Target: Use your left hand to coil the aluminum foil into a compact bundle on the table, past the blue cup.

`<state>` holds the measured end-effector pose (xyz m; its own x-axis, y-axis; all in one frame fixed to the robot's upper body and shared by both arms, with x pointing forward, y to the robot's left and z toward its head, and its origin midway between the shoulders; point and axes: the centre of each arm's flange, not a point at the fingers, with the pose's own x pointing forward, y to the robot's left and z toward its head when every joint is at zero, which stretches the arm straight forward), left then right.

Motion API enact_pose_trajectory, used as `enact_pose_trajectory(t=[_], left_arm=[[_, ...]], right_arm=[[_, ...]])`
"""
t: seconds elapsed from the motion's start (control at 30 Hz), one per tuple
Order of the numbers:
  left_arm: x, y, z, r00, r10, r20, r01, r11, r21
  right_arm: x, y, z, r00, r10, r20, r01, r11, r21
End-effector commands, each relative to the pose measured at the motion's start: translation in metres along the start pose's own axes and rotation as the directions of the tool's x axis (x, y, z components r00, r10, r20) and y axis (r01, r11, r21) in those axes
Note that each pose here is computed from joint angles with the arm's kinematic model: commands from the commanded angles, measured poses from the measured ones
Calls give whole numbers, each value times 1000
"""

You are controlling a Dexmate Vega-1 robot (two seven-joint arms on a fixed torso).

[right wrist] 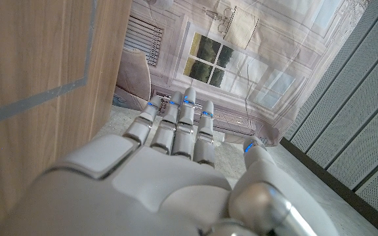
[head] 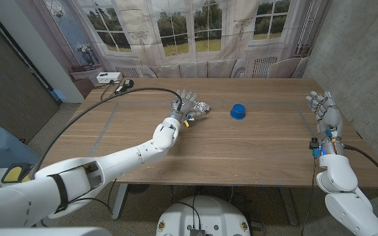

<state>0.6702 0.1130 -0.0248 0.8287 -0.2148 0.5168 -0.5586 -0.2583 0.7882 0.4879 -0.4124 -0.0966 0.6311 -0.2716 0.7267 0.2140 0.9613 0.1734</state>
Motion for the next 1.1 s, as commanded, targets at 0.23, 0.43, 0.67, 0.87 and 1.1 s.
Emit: enact_pose_trajectory(t=[0.23,0.43,0.67,0.87,1.1], left_arm=[[-1,22,-24,996,-27,-84,-17,873,-488],[-2,26,-32,994,-40,-103,-23,835,-550],[-1,17,-32,986,-148,-82,86,857,-507],[-5,30,-42,989,-45,-142,-49,803,-594],[-12,52,-56,987,23,-161,-131,701,-701]], right_arm=[[-6,-2,2,1000,-5,6,5,1000,1],[-8,-1,4,1000,-3,8,3,1000,1],[-12,-3,6,1000,-9,10,9,1000,-1],[-12,-1,5,1000,-3,7,3,1000,-3],[-9,0,9,1000,8,23,-8,1000,6]])
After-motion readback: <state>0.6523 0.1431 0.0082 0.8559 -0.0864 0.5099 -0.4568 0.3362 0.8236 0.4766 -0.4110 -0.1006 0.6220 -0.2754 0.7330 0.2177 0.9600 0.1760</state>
